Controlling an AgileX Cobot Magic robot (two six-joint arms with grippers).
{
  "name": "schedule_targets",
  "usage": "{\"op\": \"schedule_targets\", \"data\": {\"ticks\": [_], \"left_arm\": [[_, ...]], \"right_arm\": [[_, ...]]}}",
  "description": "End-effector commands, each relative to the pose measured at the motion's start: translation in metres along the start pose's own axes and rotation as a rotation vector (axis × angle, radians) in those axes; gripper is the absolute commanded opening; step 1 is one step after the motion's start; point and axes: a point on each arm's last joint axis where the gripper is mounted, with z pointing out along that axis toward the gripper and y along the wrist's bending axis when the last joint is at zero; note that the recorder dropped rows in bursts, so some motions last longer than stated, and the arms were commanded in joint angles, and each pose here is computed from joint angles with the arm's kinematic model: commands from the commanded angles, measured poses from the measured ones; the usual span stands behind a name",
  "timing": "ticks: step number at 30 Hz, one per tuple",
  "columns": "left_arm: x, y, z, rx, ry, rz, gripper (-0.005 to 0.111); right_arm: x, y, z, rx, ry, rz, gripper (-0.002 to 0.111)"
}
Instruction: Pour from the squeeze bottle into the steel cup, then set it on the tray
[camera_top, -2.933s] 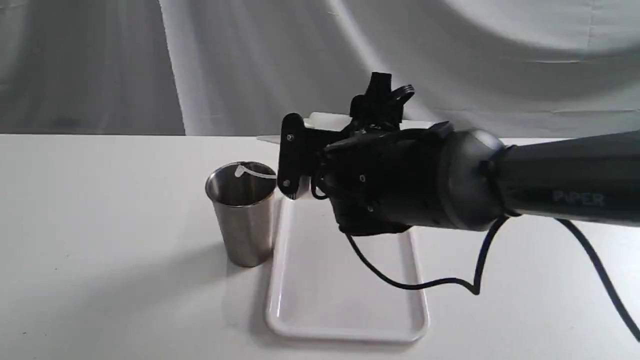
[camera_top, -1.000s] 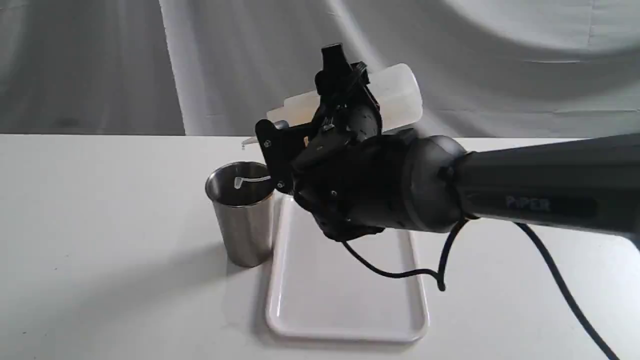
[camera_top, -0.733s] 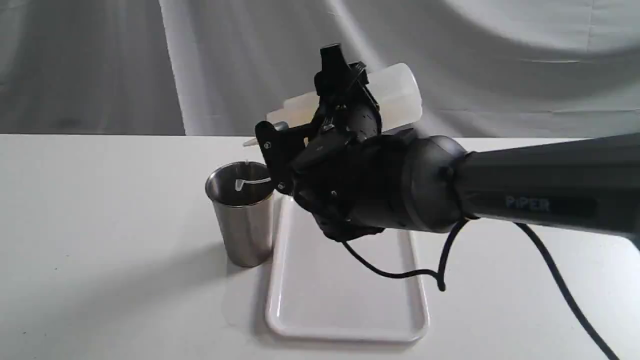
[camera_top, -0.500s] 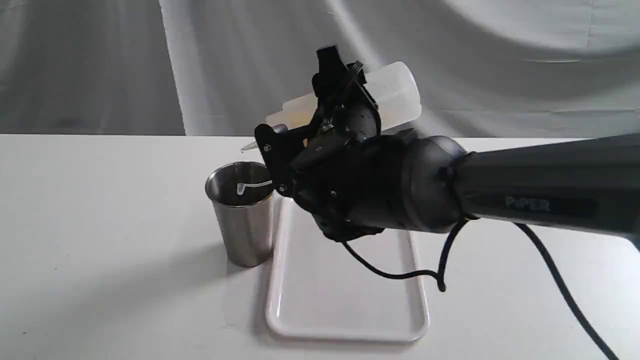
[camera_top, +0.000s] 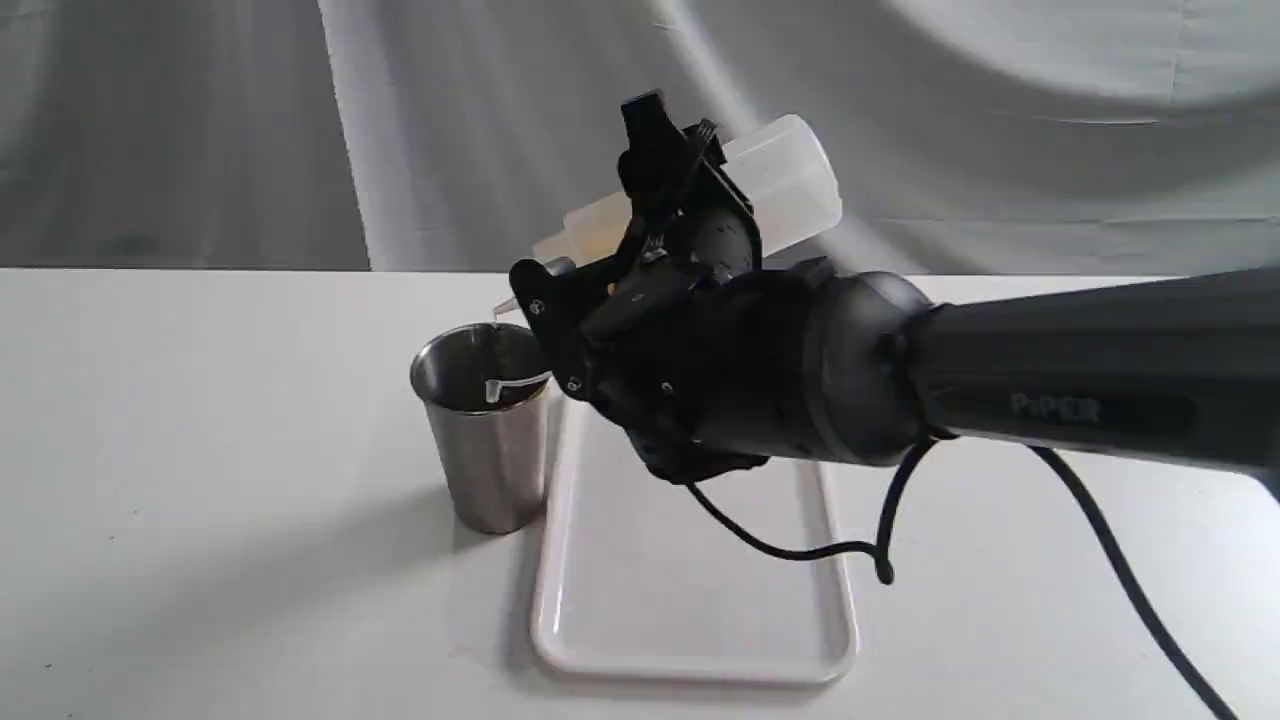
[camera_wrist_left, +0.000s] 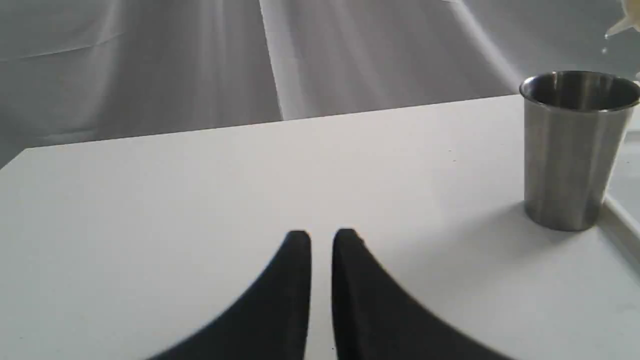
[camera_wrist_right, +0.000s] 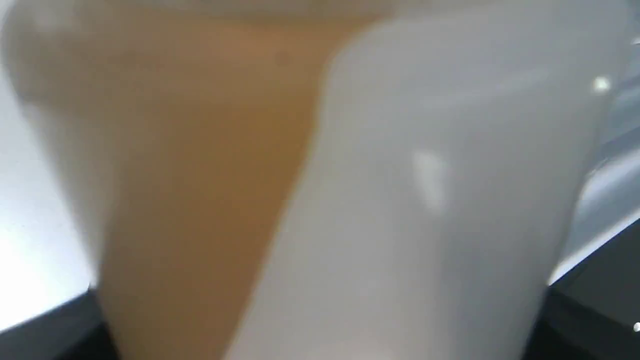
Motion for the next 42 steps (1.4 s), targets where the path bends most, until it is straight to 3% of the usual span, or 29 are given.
{"op": "schedule_targets", "data": {"ticks": [1,42], "left_arm": [[0.0006,-0.0002,0.0000,0.003,-0.008,0.001,0.008],[0.0006,-0.0002,0.0000,0.003,-0.008,0.001,0.008]], "right_arm": [[0.0048,-0.0111,-0.0024,0.042,0.015,-0.003,0.000],[0.0048,-0.0111,-0.0024,0.042,0.015,-0.019,0.000]]}}
